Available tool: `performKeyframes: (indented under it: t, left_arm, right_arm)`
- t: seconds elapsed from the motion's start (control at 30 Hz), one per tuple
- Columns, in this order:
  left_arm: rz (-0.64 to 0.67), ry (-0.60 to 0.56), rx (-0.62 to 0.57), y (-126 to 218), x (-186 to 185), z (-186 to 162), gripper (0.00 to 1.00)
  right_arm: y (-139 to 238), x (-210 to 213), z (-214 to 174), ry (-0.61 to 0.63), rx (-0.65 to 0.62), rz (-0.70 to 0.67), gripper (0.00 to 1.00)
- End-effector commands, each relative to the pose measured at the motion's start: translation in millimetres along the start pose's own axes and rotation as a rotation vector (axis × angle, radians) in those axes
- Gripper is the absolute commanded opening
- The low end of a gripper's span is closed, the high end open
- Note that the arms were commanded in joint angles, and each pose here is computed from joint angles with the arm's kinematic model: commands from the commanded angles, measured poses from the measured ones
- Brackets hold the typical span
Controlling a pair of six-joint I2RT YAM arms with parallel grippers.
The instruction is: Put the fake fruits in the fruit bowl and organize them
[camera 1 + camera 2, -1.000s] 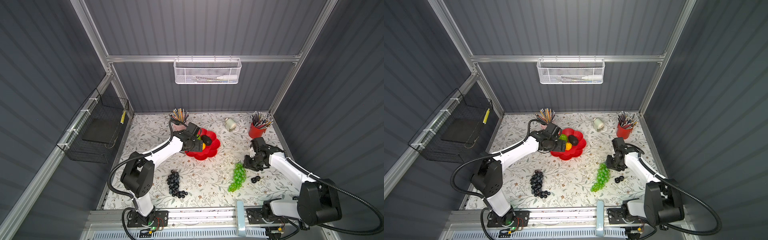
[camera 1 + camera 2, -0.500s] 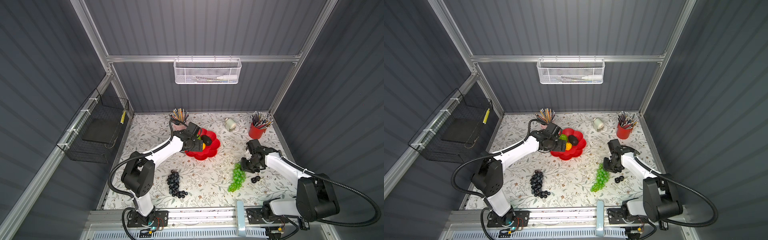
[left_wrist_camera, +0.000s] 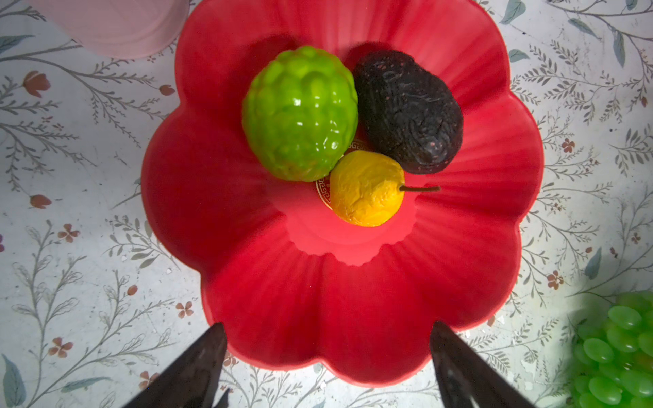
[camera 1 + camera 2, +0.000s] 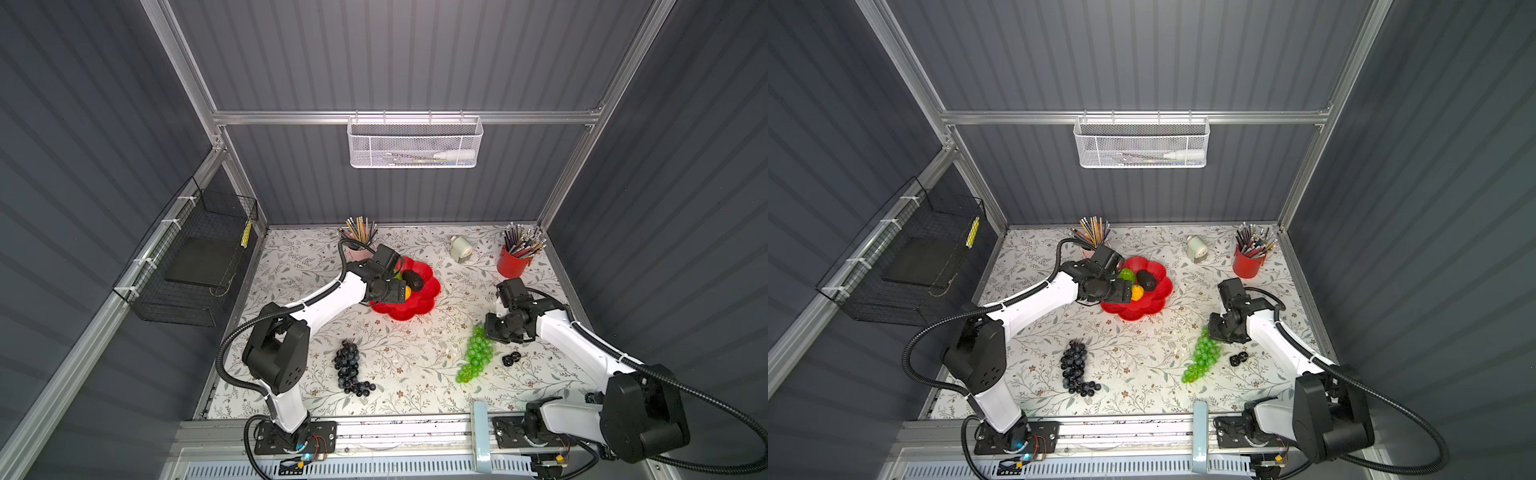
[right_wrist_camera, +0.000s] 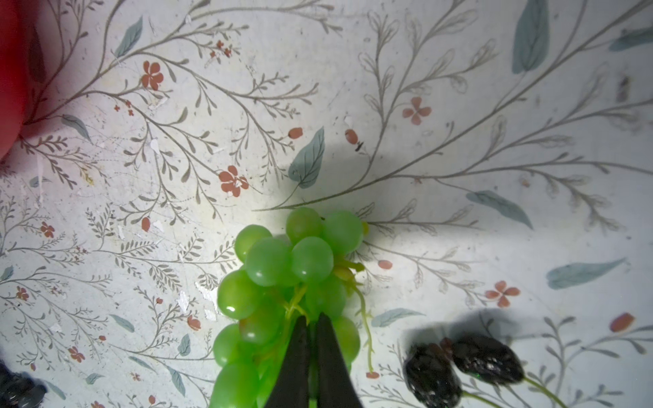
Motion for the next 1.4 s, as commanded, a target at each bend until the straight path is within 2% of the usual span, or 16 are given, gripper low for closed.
performKeyframes:
  t: [0.0,0.07,0.1,0.13,0.47,0.6,0.7,0.77,1.03,1.2,1.3,1.37]
  left_arm:
    - [-0.002,0.011,0.014,-2.3,-0.5,1.4,0.90]
    - [-0.002,0.010,0.015,-2.0,-0.2,1.1,0.90]
    - [-0.002,0.012,0.016,-2.5,-0.1,0.7,0.90]
    - [-0.004,0.013,0.014,-2.1,-0.3,0.9,0.90]
    - [-0.018,0.016,0.019,-3.6,-1.5,0.1,0.90]
    - [-0.020,0.020,0.025,-5.1,-1.6,-0.7,0.90]
    - [-0.021,0.021,0.025,-4.6,-1.0,-1.6,0.90]
    - [-0.020,0.019,0.026,-4.6,-0.5,-2.4,0.90]
    - [-0.027,0.021,0.026,-5.5,0.2,-4.2,0.90]
    - [-0.025,0.018,0.031,-7.7,1.6,-6.5,0.90]
    - [-0.028,0.020,0.033,-8.3,1.5,-6.8,0.90]
    - [-0.026,0.018,0.028,-6.4,2.3,-7.1,0.90]
  right_arm:
    - [5.2,3.7,1.8,0.006,0.004,0.005,0.03]
    - [4.5,5.0,2.6,0.006,0.008,0.016,0.08]
    - [3.2,4.9,2.0,0.005,0.017,0.016,0.19]
    - [2.3,5.0,1.5,0.006,0.022,0.017,0.21]
    - [12.3,3.7,-9.2,-0.041,0.028,0.018,0.27]
    - [16.6,-0.4,-16.7,-0.076,0.020,-0.012,0.38]
    - [24.5,-3.2,-16.2,-0.115,-0.012,-0.029,0.41]
    - [23.0,-2.5,-18.9,-0.135,0.005,-0.010,0.41]
    - [10.3,0.7,-33.7,-0.194,0.051,0.044,0.26]
    - [13.5,-3.9,-46.7,-0.199,0.042,-0.033,0.31]
    - [5.7,-3.7,-50.7,-0.198,0.101,-0.094,0.31]
    - [14.9,-2.2,-51.7,-0.196,0.033,-0.124,0.31]
Point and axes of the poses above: each gripper's point midway between its finger pads, its own y axis back along the fingers, its own x axis along the line the jaws close on, z = x × y, the point moved 7 cm from there along y, back along the fingers, and after that the axes turned 11 degrees about y, right-handed, at the moved point
